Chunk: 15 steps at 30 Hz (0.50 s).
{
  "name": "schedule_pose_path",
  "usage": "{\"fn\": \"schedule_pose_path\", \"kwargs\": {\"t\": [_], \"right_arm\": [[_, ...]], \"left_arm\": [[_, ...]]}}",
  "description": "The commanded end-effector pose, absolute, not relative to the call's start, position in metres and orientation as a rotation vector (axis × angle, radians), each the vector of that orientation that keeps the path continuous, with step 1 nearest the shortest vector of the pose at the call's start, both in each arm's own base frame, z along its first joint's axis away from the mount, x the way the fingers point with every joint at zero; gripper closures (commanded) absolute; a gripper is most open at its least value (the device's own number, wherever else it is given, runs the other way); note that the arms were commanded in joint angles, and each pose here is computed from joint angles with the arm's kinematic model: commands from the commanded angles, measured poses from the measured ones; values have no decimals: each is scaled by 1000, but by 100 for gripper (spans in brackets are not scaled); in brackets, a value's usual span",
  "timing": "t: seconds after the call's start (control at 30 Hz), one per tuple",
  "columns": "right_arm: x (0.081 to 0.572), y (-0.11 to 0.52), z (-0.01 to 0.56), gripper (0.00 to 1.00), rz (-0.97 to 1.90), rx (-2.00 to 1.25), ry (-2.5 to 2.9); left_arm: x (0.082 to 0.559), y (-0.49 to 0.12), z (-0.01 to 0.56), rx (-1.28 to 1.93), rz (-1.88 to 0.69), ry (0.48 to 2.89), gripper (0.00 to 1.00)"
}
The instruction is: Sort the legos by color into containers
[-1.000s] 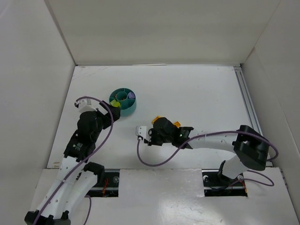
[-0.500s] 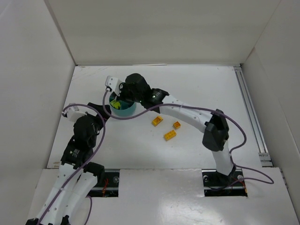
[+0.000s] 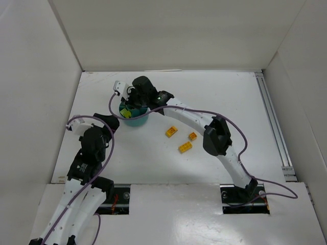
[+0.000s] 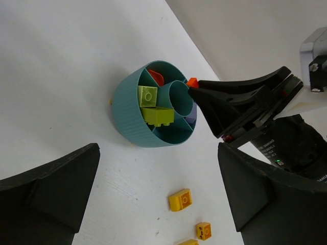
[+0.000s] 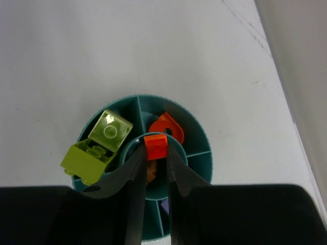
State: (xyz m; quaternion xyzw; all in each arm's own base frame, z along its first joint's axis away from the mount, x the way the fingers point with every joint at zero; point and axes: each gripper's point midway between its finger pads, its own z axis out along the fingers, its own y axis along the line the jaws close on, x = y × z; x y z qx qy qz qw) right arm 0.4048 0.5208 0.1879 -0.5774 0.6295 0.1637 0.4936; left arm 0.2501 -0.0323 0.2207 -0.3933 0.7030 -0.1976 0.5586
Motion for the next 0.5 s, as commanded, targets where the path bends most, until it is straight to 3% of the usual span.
{"fn": "schedule_pose_path", "kwargs": {"t": [0.0,0.47], "right_arm": [[415,537,237,93,445,-1320,1390],[451,553,219,89,396,-1213,1390]], "left_arm": [[251,-27,228,-937,-465,1600,0],[255,-22,225,-954,-436,1579,0]]}}
